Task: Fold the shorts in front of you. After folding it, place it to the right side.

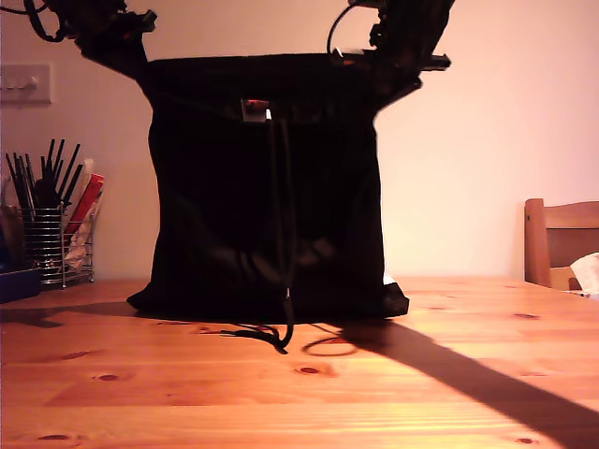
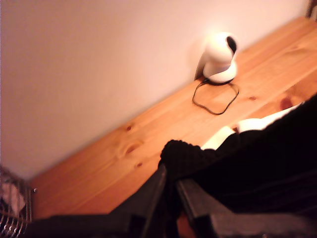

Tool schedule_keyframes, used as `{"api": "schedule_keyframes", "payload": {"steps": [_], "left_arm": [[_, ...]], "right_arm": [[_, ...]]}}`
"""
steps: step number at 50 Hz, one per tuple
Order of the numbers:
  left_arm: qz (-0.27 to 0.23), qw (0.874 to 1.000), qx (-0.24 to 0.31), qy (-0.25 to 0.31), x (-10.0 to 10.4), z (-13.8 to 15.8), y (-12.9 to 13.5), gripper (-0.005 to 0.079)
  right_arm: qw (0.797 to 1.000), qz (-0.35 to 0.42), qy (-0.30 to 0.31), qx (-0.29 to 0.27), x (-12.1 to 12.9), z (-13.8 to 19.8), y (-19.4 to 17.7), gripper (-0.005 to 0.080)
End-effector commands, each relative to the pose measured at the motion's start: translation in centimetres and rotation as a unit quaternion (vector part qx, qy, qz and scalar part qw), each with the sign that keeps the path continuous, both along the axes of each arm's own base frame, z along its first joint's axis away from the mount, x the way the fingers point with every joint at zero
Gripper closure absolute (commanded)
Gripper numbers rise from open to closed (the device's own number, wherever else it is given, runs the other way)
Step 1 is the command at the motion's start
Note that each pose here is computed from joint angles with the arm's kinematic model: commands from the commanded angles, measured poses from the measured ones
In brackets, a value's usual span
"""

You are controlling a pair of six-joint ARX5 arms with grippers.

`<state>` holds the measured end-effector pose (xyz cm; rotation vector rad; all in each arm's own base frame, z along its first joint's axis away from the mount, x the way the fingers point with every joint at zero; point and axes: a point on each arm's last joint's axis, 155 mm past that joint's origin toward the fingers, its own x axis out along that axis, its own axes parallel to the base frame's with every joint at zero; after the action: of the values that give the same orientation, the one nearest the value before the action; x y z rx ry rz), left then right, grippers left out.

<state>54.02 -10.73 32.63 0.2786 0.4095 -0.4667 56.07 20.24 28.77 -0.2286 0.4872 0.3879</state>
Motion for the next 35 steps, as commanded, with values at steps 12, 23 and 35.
{"api": "schedule_keyframes", "payload": {"steps": [12, 23, 35], "left_arm": [[-0.035, 0.997, -0.048, -0.041, 0.0, 2.8, -1.6, 0.0765], [-0.044, 0.995, -0.061, -0.060, -0.9, 4.7, -1.9, 0.0765], [-0.054, 0.994, -0.067, -0.064, -3.1, 5.8, -2.6, 0.0765]], "right_arm": [[0.998, -0.003, -0.059, 0.031, 0.4, 4.0, 0.1, 0.0765], [0.994, -0.011, -0.102, 0.048, -1.0, 7.5, -1.6, 0.0765], [0.996, -0.017, -0.081, 0.042, -4.4, 3.8, -4.4, 0.0765]]}}
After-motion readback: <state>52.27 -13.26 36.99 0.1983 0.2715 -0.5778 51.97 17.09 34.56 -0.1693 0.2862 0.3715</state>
